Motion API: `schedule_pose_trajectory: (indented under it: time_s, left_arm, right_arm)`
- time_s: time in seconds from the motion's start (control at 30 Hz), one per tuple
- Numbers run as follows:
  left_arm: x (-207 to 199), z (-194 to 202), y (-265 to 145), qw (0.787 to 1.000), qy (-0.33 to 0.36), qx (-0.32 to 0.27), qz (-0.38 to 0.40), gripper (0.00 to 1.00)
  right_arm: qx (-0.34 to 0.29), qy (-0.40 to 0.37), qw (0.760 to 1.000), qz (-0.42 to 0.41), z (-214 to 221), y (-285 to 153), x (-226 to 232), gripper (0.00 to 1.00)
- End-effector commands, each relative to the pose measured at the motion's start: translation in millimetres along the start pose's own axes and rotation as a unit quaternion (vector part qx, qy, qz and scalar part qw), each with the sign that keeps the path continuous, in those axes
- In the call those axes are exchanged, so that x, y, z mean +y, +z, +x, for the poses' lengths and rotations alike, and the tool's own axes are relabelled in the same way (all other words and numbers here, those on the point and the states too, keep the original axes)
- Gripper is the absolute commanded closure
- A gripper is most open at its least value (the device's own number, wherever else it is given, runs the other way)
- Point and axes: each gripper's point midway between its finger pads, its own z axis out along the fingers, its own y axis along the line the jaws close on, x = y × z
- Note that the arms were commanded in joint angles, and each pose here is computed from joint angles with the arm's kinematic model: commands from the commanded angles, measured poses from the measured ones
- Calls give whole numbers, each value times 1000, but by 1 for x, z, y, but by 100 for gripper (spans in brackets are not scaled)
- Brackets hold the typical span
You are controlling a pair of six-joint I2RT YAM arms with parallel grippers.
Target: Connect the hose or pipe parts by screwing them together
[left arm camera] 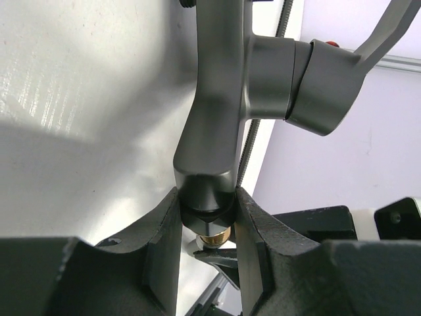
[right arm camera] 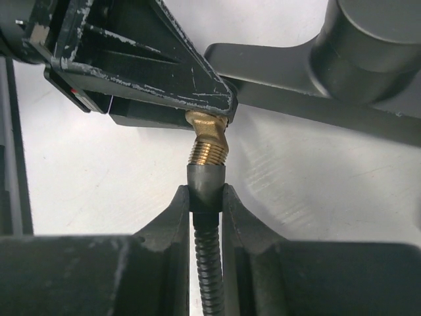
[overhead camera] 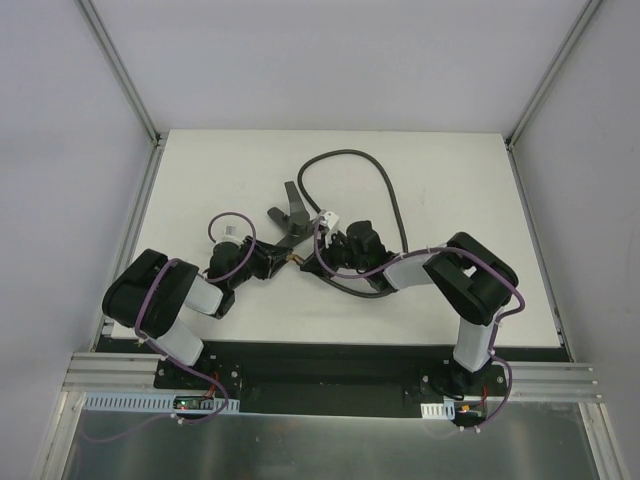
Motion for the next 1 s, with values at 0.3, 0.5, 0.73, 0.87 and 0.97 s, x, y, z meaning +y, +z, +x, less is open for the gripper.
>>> schedule_pose_trajectory:
  time_s: [0.3,0.5,0.73,0.87,0.97]
  left_arm:
    - [-32,43,-15,989,71,91,87,100]
    - [-32,43,-15,989,83,88,90,100]
    - [-27,42,-12,990,75,92,73,100]
    - [-23,41,-10,991,76,89,58,100]
    - [-17,40,-10,992,79,86,43,100]
  right_arm:
    - [-199,102,974,-34,-101,-6,-2,99]
    - [-198,147,968,-38,-103,-9,-15,99]
    - [-165,146,975,-19,-87,-7,-23,99]
    - [-144,121,982,12,-79,-13,-27,99]
    - [-123,81,988,46,-78,-15,-32,99]
